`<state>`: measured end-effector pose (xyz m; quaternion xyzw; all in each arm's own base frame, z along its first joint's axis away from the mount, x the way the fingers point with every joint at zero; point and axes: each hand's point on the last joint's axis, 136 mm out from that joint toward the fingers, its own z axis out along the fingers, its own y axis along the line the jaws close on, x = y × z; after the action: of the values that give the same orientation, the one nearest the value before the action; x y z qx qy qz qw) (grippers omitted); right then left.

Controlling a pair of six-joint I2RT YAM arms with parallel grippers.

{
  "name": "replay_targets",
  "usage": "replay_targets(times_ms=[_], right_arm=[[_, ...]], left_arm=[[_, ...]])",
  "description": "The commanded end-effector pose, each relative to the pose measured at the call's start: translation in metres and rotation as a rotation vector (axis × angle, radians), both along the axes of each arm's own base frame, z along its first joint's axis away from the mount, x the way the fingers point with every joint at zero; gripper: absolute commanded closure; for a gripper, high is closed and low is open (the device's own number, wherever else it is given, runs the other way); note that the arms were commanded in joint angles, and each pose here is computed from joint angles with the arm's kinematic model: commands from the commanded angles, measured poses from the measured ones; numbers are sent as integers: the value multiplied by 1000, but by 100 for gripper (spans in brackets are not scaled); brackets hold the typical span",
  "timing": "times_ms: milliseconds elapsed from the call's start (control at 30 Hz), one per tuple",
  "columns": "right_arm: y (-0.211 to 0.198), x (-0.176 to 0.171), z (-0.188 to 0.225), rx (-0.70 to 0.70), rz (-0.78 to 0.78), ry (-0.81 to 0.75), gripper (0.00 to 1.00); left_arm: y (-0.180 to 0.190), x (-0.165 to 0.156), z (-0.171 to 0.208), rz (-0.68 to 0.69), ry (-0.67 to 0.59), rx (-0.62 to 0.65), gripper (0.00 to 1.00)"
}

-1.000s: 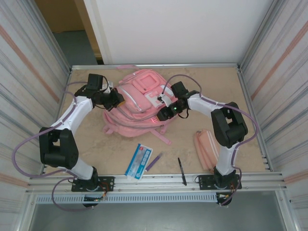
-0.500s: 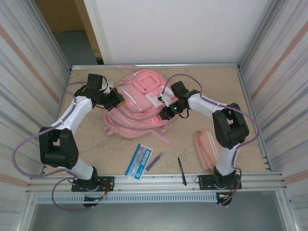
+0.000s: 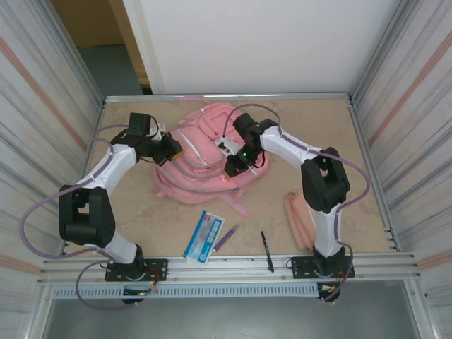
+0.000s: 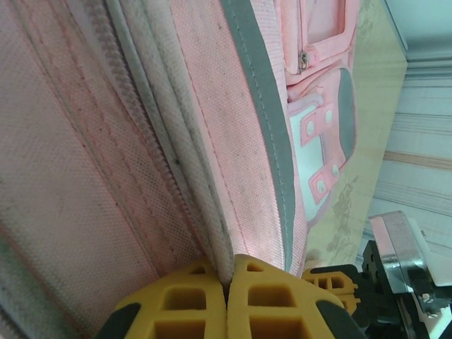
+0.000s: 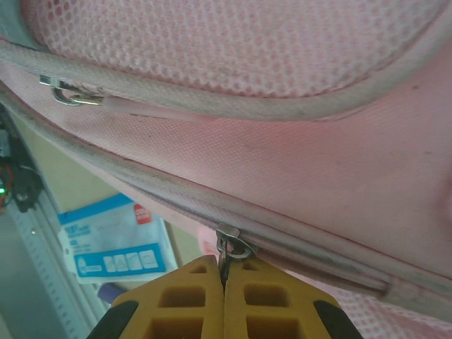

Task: Pack the student bag

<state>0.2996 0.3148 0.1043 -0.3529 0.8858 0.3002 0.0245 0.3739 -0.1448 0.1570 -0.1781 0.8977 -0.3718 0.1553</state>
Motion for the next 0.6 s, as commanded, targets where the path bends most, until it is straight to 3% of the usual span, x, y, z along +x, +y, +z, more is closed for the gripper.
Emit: replay_targets(times_ms=[0,167,567], right_arm=[[17,-25,17,49,-9,147,100],[54,-23,23,183,-85,178,100],[113,-25,30,267,-143,96,96]], left_arm=[[-10,3,6,-17,-41,-67,100],[-14,0,0,-1,-31,-85,100],[-12,-2,-23,8,-13,-60,100]])
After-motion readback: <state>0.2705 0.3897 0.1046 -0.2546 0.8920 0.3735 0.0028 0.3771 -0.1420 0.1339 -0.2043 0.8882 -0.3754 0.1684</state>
